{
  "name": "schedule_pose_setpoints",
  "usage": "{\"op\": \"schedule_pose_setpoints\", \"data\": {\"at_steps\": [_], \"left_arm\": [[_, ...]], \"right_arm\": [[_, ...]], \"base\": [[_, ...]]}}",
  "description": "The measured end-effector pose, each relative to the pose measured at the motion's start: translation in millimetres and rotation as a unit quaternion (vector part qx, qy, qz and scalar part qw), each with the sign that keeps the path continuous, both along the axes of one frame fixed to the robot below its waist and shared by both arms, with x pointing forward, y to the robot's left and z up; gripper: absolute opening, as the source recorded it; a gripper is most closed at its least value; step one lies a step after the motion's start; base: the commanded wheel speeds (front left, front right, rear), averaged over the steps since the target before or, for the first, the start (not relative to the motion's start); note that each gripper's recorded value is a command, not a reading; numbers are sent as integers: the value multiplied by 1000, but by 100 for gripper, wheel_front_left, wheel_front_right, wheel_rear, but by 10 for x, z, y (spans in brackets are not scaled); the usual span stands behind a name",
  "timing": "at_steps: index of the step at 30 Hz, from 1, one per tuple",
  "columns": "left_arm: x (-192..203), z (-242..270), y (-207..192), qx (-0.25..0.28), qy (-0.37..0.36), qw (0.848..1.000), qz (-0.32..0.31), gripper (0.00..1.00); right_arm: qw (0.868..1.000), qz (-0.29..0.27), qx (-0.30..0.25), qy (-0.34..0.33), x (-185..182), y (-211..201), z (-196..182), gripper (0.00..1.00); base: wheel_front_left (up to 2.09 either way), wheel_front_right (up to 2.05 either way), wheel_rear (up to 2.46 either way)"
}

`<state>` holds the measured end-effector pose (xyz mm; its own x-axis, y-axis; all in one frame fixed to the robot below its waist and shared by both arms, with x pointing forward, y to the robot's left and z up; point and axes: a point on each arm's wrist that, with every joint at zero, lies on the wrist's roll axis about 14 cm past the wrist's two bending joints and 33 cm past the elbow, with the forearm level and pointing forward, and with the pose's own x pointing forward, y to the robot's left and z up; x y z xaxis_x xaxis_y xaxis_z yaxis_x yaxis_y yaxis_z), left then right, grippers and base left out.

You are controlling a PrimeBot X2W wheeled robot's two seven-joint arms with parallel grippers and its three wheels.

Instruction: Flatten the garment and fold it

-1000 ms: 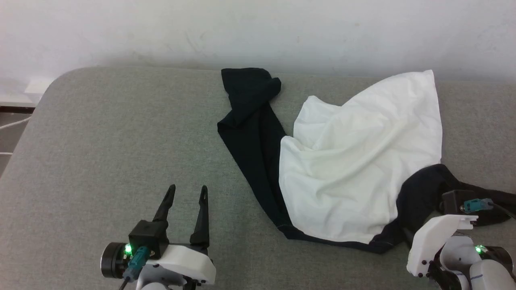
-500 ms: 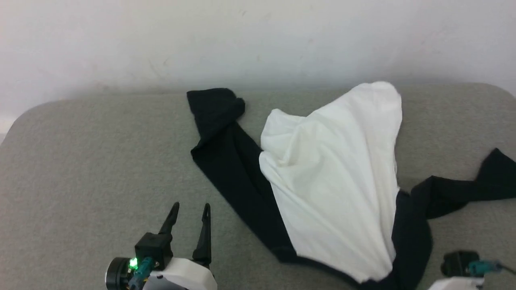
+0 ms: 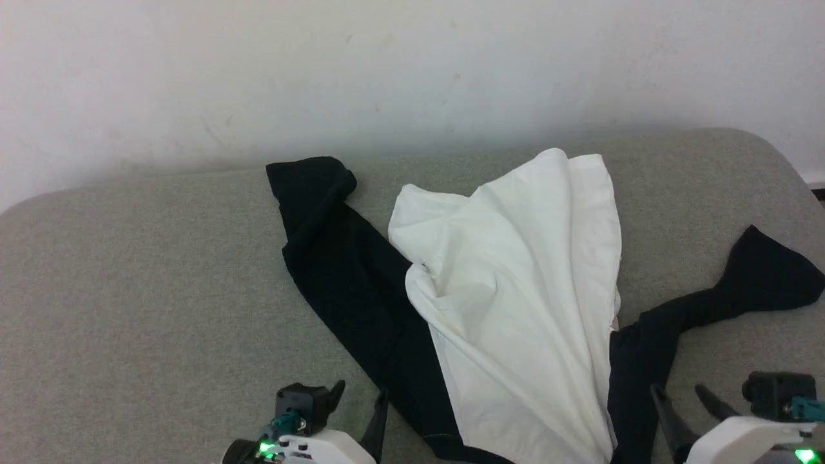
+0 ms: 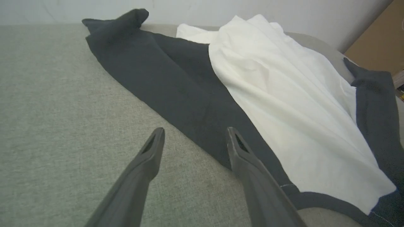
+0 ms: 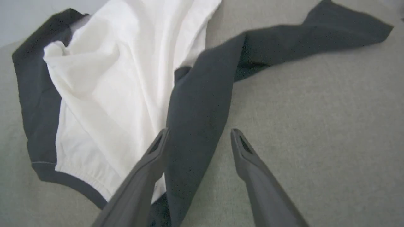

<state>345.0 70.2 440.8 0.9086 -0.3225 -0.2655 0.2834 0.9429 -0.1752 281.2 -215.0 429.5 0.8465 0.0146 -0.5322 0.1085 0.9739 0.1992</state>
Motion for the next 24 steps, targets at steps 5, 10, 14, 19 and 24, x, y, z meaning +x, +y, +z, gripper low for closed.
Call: {"op": "schedule_pose_setpoints", "data": {"at_steps": [5,10,14,19,24], "left_arm": [[-161,-250,-234,3,103,994,-48,100],[-280,-449,-372,21,174,981,-78,100],[-267,-544,-424,22,199,976,-80,100],[-183,-615,-509,20,211,973,-86,100],[-148,-664,-553,13,222,970,-99,0]], "right_arm": [[989,-11,-45,-142,321,-99,626,100],[969,-29,-86,-228,422,-246,1004,100],[968,-39,-90,-229,420,-292,965,100],[971,-46,-92,-215,415,-333,845,100],[975,-51,-92,-198,415,-368,724,100]], "base": [[0,0,0],[0,0,0],[0,0,0],[0,0,0],[0,0,0]]}}
